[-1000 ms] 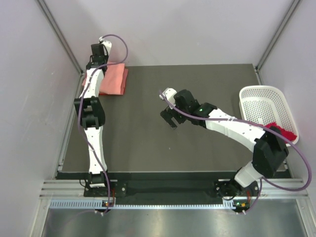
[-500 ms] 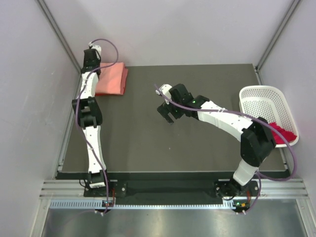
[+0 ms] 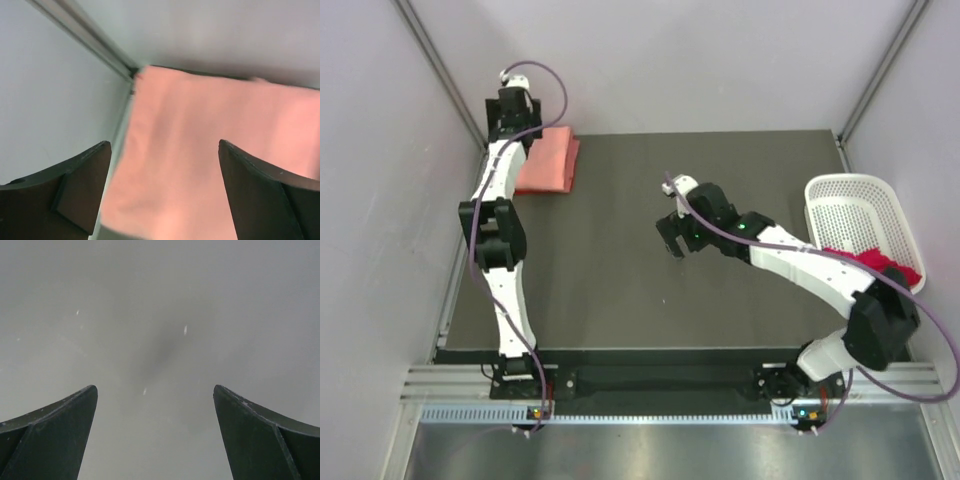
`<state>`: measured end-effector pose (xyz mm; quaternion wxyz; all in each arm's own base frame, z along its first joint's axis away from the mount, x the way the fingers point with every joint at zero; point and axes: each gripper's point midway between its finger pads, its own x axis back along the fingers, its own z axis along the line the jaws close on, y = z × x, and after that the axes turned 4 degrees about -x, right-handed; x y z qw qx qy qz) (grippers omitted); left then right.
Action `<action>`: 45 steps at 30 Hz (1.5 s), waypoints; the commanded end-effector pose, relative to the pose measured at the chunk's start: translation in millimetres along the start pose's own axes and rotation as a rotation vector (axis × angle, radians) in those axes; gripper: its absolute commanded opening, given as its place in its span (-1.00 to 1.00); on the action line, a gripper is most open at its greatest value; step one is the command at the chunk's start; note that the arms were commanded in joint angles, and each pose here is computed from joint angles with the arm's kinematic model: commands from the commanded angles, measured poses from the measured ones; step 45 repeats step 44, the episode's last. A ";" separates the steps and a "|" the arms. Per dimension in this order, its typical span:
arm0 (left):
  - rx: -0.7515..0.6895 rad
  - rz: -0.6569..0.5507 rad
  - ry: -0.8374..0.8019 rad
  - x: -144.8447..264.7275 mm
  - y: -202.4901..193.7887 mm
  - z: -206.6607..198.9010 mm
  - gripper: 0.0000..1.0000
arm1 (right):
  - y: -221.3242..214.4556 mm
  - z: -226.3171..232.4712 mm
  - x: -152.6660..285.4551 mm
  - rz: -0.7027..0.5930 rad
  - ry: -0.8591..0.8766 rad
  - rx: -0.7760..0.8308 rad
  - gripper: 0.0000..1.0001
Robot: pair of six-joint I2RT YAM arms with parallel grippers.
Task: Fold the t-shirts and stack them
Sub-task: Neatly place the folded tshirt to the corner
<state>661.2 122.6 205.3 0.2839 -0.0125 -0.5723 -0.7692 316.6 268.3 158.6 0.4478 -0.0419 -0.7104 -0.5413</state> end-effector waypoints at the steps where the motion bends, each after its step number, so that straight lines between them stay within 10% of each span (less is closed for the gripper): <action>1: 0.118 -0.146 -0.258 118.9 76.0 -79.9 0.85 | 10.2 -4.1 42.7 -0.155 -0.007 -0.202 0.99; 8: 0.263 -0.075 -0.650 297.0 48.6 -163.4 0.98 | -58.5 -1.1 67.2 -0.254 0.030 -0.475 0.99; 17: 0.582 0.031 -0.936 435.3 -60.4 -144.1 0.98 | -98.8 -1.0 70.3 -0.377 0.078 -0.682 0.99; 29: 1.033 -0.020 -1.145 499.6 -174.7 -112.5 0.98 | -181.9 8.3 48.9 -0.341 0.138 -0.938 0.99; 45: 1.088 0.195 -1.355 517.4 -228.8 -147.5 0.98 | -225.9 -2.7 40.9 -0.374 0.113 -1.237 0.99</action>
